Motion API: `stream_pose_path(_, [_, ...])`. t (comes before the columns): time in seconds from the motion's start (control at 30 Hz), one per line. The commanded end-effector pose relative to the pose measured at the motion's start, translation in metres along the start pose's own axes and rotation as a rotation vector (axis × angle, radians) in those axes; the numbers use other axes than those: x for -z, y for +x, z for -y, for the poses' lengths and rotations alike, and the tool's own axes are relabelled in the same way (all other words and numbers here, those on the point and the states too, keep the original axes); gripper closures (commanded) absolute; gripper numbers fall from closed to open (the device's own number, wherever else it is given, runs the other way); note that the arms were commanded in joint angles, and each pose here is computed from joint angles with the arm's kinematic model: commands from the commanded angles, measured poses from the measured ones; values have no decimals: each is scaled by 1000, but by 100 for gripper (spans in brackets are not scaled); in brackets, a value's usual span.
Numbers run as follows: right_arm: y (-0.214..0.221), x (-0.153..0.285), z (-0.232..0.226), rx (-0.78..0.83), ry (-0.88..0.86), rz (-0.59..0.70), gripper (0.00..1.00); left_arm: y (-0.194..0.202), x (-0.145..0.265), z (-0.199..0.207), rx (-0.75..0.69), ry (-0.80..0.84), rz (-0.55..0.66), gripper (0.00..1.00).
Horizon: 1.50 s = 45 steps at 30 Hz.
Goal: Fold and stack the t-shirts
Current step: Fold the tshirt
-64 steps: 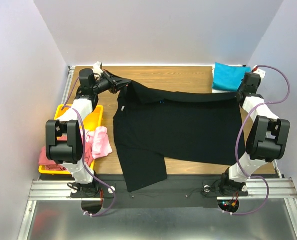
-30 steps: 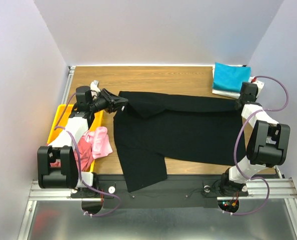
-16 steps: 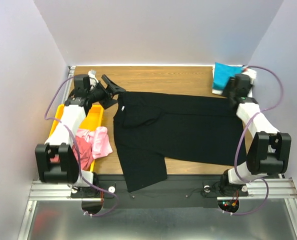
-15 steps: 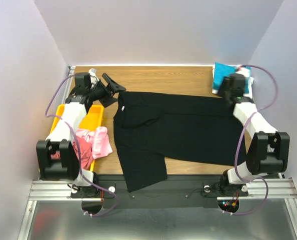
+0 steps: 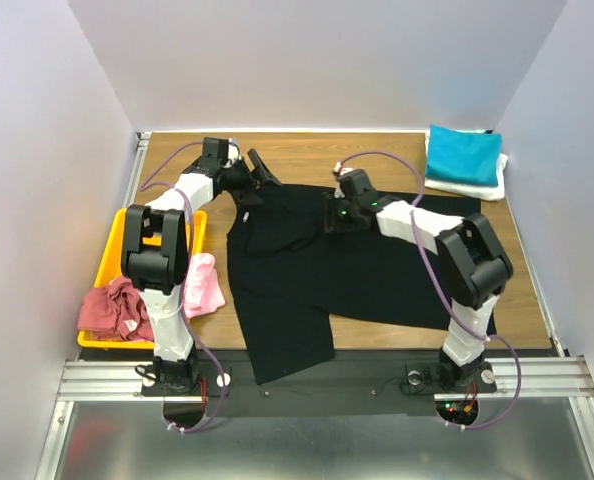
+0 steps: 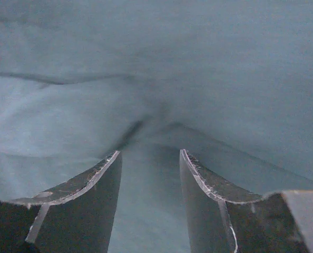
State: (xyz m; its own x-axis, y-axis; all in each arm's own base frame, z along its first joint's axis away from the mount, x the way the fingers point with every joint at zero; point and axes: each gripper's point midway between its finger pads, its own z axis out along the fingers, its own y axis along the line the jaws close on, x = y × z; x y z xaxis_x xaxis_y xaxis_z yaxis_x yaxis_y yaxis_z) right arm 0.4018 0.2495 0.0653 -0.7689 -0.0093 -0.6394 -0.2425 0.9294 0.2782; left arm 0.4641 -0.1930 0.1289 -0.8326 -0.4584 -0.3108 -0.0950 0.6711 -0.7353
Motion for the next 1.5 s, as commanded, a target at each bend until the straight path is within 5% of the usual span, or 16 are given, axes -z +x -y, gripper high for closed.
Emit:
stream_pose_path(0.0, [-11,-11,-49,1,-106,7,46,-14,-7,10,-53,68,12,9])
stream_pose_path(0.63, [22,-41,-58,25,-55,-117,51,-1,-38,-33,-3,37,-51,9])
stream_pose_path(0.77, [20,-44,-63,42,-76,-123,70,-2,-39,-37,3,30,-45,10])
stream_pose_path(0.9, [8,-35,-61,51,-55,-93,100,-2,-43,-45,8,10,-43,9])
stream_pose_path(1.2, [-19,12,-47,82,62,-48,99,4,-46,-69,3,-45,-56,9])
stream_pose_path(1.47, [-37,49,-49,84,63,-6,78,3,-42,-86,-2,-92,-49,9])
